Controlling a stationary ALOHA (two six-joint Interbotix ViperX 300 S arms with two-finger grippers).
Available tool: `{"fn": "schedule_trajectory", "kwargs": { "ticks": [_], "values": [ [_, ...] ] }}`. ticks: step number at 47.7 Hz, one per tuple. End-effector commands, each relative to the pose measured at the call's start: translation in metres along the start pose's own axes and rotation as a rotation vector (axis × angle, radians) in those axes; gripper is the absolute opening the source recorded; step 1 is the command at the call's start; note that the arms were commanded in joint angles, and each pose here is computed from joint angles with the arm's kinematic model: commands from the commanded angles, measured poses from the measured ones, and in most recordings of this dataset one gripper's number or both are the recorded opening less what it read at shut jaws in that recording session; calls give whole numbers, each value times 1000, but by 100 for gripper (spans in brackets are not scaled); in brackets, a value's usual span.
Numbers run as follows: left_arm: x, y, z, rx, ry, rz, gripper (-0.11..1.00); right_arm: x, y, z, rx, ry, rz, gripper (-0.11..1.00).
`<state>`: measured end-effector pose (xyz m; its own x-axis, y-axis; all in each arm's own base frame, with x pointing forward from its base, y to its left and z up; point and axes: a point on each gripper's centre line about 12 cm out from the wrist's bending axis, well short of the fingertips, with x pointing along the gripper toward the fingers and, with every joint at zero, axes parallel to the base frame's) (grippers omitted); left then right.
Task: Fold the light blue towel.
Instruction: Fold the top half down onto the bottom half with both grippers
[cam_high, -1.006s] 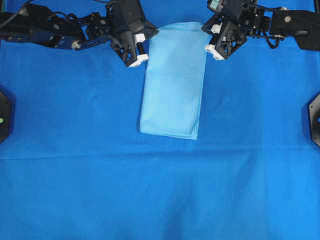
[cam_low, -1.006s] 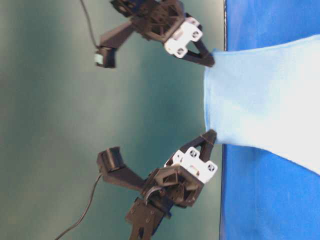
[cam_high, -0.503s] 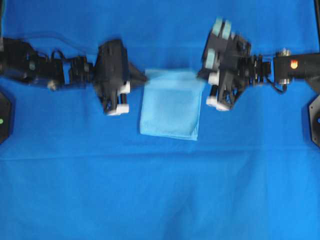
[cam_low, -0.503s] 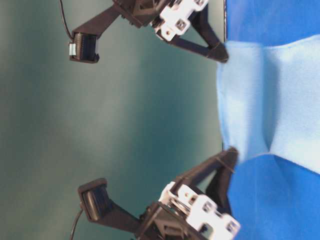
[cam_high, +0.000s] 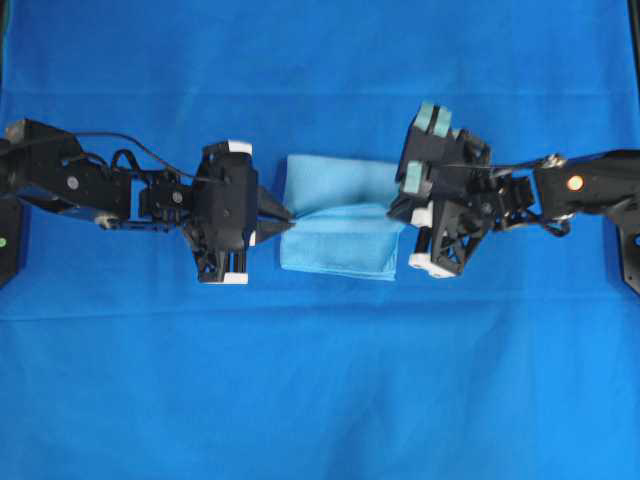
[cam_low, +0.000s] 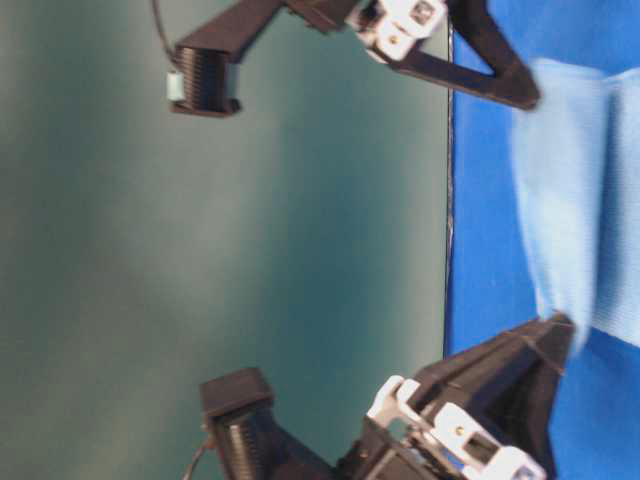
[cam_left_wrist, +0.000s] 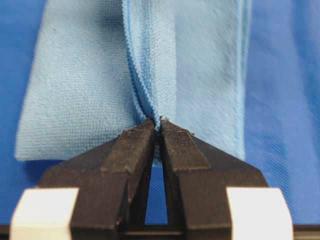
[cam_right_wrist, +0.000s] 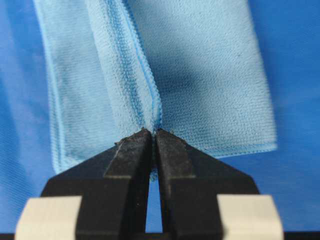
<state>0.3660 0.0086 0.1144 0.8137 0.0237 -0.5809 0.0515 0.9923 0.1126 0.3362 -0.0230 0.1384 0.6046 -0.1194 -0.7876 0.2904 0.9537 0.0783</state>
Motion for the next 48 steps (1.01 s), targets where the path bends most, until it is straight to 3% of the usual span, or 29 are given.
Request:
{"fn": "schedule_trajectory", "kwargs": {
  "ticks": [1,9,18,20,29,32,42,44,48],
  "values": [
    [1,-4,6,5,-23,-8,4,2,6,5,2,-26,28,4],
    [8,-6,-2,7,-8,-12,4,7,13,4,-7,-25,47,4],
    [12,-5,4,4,-27,-6,4,8,13,6,-7,-31,50,7],
    [12,-4,6,5,-32,-6,4,8,13,6,-7,-31,50,12],
    [14,-4,11,5,-44,-4,6,7,18,11,-16,-44,60,62],
    [12,-3,13,5,-48,-3,18,6,21,12,-21,-47,64,66],
    [-4,-3,24,9,-55,-7,78,-5,34,24,-48,-82,85,62],
    [-10,-3,29,9,-57,-7,83,-9,36,26,-54,-84,83,62],
    [-24,-1,40,10,-60,-8,81,-22,43,33,-67,-101,84,62]
  ]
}}
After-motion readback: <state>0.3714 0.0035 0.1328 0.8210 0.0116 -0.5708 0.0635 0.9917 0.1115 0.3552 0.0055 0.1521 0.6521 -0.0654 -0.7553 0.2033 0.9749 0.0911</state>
